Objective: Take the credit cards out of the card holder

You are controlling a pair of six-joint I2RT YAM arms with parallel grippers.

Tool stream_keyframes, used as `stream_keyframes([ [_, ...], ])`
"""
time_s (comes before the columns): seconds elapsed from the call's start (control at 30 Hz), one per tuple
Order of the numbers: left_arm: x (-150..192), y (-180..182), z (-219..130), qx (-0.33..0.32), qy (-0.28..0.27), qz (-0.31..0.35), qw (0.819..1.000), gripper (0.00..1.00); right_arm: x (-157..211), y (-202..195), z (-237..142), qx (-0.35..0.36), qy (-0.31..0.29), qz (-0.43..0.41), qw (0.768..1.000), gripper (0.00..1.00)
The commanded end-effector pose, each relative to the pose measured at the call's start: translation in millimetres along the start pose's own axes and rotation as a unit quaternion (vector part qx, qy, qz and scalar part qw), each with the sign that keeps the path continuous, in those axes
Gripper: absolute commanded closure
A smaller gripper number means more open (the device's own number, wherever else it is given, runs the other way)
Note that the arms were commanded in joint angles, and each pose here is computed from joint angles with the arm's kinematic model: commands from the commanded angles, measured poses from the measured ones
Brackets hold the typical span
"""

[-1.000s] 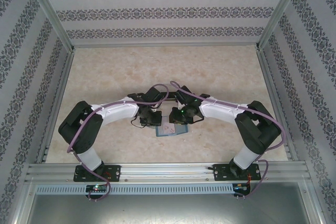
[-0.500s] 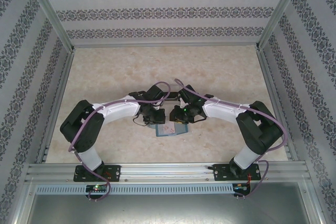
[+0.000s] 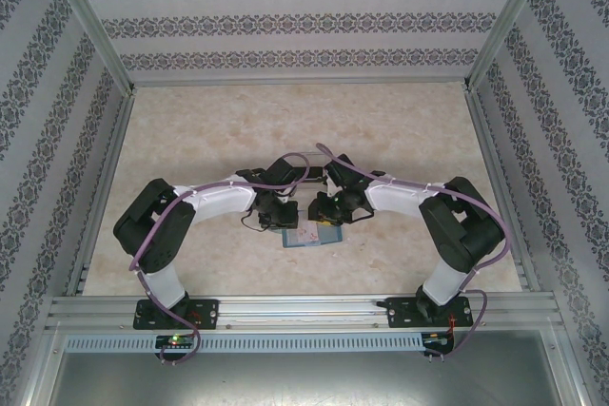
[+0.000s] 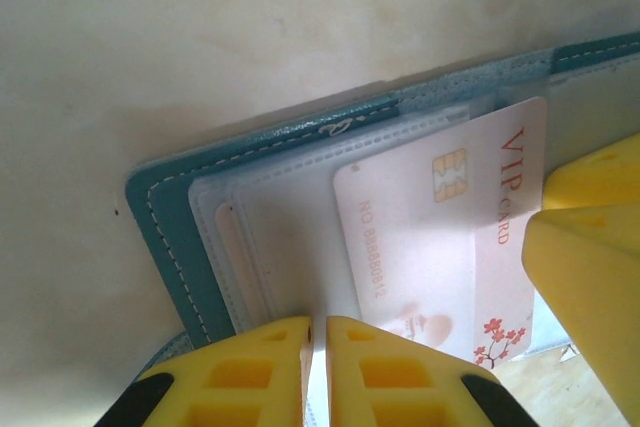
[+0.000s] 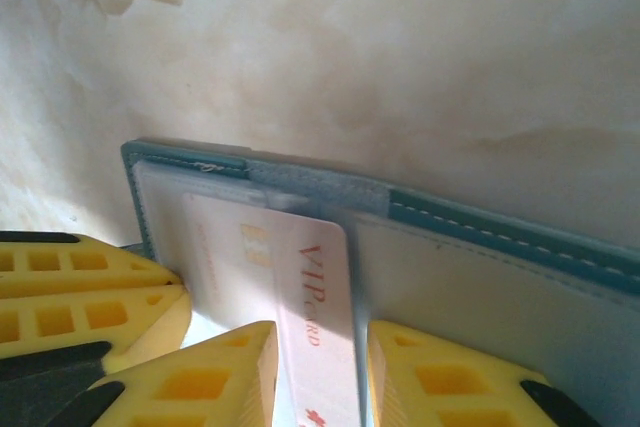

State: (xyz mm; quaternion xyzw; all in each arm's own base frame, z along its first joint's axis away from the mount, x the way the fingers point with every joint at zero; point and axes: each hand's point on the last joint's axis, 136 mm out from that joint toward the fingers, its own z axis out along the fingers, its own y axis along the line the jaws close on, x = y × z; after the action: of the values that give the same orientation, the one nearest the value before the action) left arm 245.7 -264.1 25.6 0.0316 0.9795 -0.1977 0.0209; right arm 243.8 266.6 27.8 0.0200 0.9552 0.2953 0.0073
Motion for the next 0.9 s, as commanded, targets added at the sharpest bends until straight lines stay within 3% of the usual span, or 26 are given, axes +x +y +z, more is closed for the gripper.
stream_keyframes([
  [0.0,9.7,22.4,8.9,-0.049,0.015,-0.004,0.999,0.86,2.4,-5.0,-3.0,-0.001,0.002,-0.005,1.0,0.69],
  [0.87,12.7,28.0,7.5,-0.062,0.019,-0.003,0.998,0.86,6.4,-3.7,21.1,-0.121,0.029,0.003,0.992,0.75],
])
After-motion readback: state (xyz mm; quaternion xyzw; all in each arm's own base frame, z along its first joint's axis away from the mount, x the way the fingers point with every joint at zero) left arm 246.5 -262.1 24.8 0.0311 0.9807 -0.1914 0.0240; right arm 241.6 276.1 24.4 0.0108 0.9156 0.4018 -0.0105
